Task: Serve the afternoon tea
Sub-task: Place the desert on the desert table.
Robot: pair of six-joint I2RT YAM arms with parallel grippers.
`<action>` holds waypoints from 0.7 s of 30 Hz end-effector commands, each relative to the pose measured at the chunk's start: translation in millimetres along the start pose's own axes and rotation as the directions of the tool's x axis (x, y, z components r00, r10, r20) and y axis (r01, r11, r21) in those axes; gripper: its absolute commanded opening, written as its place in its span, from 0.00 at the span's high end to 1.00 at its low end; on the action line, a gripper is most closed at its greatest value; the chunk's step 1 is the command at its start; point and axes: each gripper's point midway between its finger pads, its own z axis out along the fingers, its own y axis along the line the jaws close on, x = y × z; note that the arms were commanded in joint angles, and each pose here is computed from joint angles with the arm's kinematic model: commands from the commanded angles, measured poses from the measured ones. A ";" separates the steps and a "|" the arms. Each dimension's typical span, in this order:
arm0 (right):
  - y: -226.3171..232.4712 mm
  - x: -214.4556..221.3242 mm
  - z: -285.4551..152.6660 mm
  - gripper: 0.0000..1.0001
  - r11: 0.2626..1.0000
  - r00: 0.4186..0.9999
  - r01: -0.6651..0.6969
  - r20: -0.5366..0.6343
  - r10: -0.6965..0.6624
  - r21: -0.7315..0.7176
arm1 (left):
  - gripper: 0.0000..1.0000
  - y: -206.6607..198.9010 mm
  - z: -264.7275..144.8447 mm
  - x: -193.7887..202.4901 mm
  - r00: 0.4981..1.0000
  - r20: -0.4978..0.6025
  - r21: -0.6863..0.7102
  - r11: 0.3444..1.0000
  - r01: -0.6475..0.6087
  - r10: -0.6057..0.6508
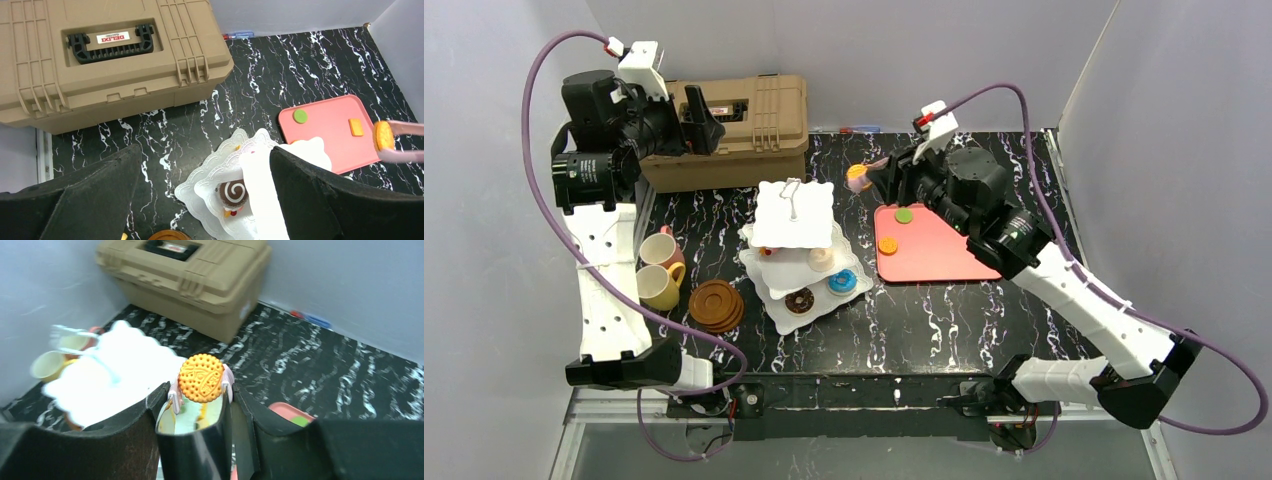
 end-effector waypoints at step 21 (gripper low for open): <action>118.9 -4.3 14.9 0.62 0.973 0.999 0.036 -0.011 -0.040 -0.226 | 0.02 -4.4 -13.0 -0.8 0.999 0.031 0.008 1.000 -0.024 0.024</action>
